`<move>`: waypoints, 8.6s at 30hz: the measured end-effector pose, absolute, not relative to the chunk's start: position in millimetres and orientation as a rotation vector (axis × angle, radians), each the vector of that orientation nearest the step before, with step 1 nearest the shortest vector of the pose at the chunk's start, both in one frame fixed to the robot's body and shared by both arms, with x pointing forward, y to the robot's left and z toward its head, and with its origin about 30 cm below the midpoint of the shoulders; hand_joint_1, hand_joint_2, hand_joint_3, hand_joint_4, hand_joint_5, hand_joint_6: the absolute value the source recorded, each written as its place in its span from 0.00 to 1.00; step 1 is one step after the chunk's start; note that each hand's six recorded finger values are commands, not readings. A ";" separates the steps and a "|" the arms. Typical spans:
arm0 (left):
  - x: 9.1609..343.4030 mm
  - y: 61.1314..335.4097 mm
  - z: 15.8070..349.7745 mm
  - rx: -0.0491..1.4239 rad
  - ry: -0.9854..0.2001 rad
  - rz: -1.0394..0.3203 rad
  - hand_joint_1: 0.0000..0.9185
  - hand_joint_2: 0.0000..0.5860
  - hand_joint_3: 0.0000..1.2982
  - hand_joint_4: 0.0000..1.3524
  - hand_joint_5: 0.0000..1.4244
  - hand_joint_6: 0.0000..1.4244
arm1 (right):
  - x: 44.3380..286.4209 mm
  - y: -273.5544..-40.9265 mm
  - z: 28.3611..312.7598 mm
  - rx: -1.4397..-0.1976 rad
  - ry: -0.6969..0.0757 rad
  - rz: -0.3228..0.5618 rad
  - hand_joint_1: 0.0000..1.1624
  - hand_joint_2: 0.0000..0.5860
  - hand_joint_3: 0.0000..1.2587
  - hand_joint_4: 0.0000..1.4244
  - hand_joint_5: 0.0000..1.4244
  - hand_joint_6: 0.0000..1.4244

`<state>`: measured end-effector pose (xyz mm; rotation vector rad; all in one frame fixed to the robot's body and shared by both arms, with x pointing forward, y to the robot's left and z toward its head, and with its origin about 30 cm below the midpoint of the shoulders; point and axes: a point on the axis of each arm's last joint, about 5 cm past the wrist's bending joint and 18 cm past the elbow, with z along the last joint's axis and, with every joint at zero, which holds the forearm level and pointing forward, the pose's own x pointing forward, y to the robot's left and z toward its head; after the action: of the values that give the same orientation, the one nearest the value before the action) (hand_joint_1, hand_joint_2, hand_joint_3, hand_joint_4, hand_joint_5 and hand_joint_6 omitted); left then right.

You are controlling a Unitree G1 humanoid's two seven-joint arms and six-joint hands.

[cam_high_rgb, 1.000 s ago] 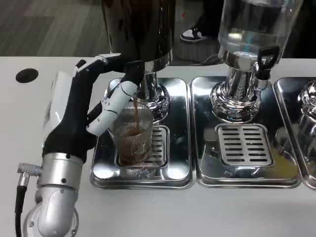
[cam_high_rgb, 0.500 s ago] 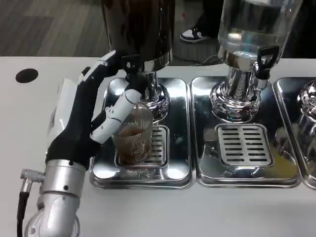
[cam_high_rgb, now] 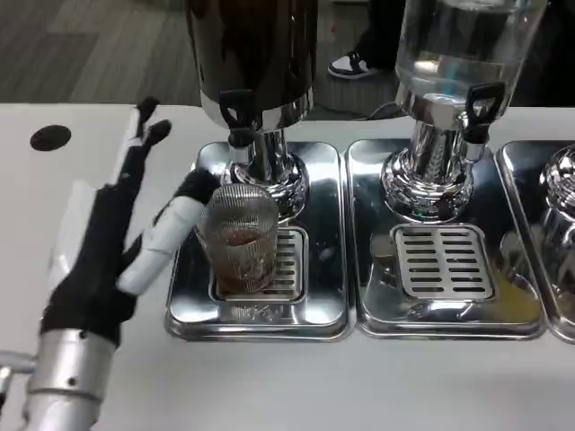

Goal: Grasp the cup under the faucet to collect the drink, then remove the cup.

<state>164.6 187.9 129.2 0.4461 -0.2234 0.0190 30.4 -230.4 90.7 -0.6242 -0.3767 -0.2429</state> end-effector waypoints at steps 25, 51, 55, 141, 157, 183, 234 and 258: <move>133.7 289.7 128.1 0.466 -0.186 -0.022 0.00 0.00 0.00 0.00 0.00 0.00 | 34.5 -196.2 101.5 -0.604 -0.322 -0.300 0.66 0.59 0.26 0.24 0.22 0.16; 102.1 344.7 141.8 0.883 -0.140 -0.225 0.00 0.01 0.00 0.00 0.00 0.00 | 85.1 -159.9 65.1 -0.415 -0.225 -0.166 0.76 0.35 0.11 0.12 0.14 0.18; 96.9 346.1 137.7 0.951 -0.122 -0.237 0.00 0.01 0.00 0.00 0.00 0.00 | 89.4 -155.7 63.8 -0.412 -0.235 -0.151 0.77 0.35 0.11 0.11 0.14 0.18; 48.5 360.4 144.8 1.062 -0.033 -0.126 0.00 0.01 0.00 0.00 0.00 0.00 | 225.9 -48.7 41.8 -0.295 -0.170 0.228 0.83 0.28 0.07 0.07 0.11 0.13; 48.7 360.0 143.9 1.058 -0.034 -0.122 0.00 0.01 0.00 0.00 0.00 0.00 | 225.3 -48.5 39.5 -0.304 -0.151 0.237 0.81 0.30 0.05 0.05 0.08 0.09; 46.3 359.1 141.7 1.049 -0.026 -0.120 0.00 0.02 0.00 0.00 0.00 0.00 | 229.9 -47.7 39.8 -0.338 -0.124 0.247 0.79 0.31 0.05 0.05 0.06 0.07; 43.2 358.9 132.1 1.012 0.007 -0.111 0.00 0.02 0.00 0.00 0.00 0.00 | 233.4 -41.1 43.8 -0.396 -0.111 0.256 0.78 0.30 0.10 0.13 0.14 0.11; 43.3 358.3 130.0 1.003 0.008 -0.109 0.00 0.02 0.00 0.00 0.00 0.00 | 233.1 -39.4 46.9 -0.381 -0.121 0.240 0.77 0.33 0.22 0.21 0.21 0.14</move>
<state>43.3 358.3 130.0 1.0032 0.0085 -0.1085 233.1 -39.4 46.9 -0.3805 -0.1208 0.2402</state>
